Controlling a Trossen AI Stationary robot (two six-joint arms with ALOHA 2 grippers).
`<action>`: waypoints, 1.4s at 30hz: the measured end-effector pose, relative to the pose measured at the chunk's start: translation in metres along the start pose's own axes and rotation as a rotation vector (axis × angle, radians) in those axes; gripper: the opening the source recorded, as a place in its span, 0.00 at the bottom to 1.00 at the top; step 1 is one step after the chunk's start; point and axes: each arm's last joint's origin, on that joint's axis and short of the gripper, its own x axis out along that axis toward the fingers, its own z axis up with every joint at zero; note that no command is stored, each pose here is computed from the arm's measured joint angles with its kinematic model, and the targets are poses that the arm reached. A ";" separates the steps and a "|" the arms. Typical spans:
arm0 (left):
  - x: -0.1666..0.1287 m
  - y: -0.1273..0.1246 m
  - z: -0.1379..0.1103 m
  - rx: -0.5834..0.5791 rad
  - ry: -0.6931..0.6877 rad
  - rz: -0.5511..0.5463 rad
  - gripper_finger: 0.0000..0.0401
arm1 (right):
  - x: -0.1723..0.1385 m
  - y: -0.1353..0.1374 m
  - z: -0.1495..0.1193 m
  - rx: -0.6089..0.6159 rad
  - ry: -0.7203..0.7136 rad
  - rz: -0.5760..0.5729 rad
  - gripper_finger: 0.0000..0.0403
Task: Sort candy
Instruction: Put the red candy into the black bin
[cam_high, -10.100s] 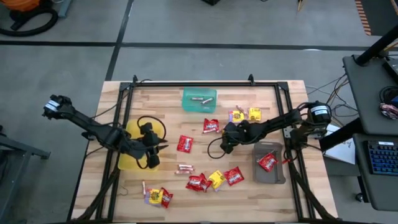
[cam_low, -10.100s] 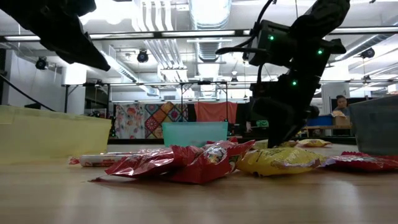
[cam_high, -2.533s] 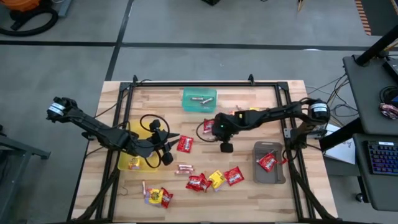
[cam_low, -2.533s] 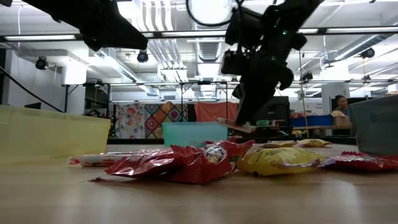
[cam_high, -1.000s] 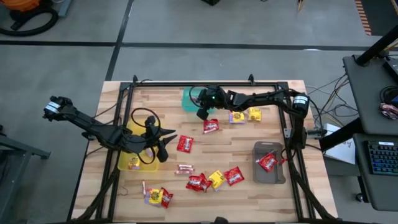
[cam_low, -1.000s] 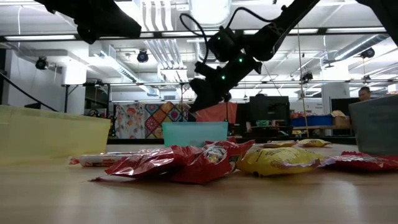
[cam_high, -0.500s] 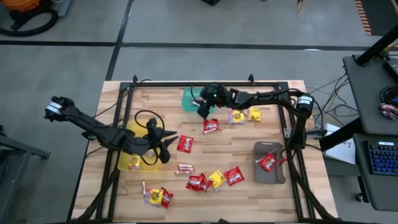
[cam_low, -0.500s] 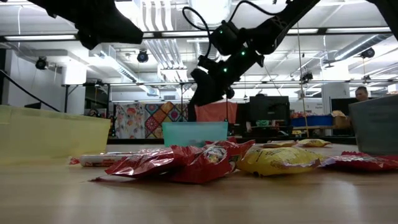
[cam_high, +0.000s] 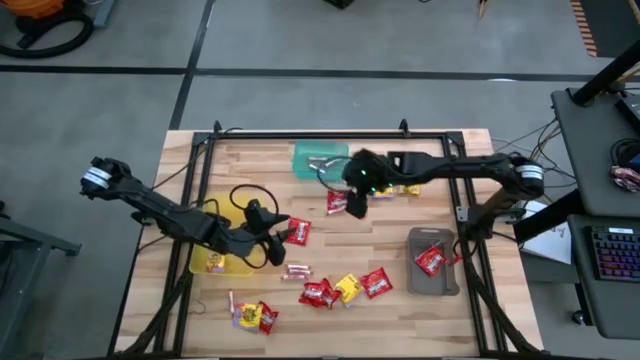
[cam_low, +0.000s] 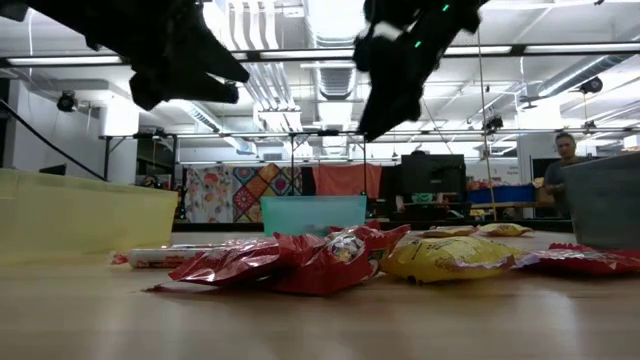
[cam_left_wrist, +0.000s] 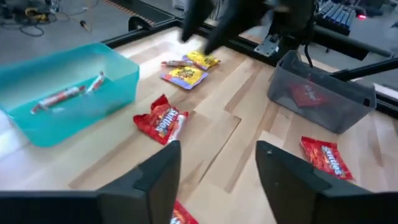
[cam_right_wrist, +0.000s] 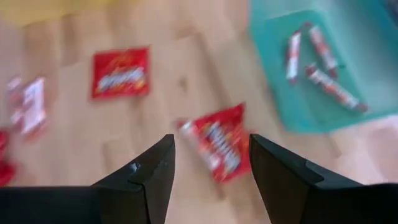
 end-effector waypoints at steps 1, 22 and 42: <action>0.003 -0.001 -0.001 -0.003 0.006 0.006 0.50 | -0.006 0.007 -0.003 -0.009 0.010 0.012 0.48; 0.098 -0.006 -0.012 0.080 0.559 0.262 0.51 | -0.068 0.068 -0.069 0.009 -0.159 0.051 0.48; 0.124 0.018 -0.040 0.102 0.713 0.440 0.45 | -0.064 0.070 -0.065 -0.032 -0.201 0.061 0.48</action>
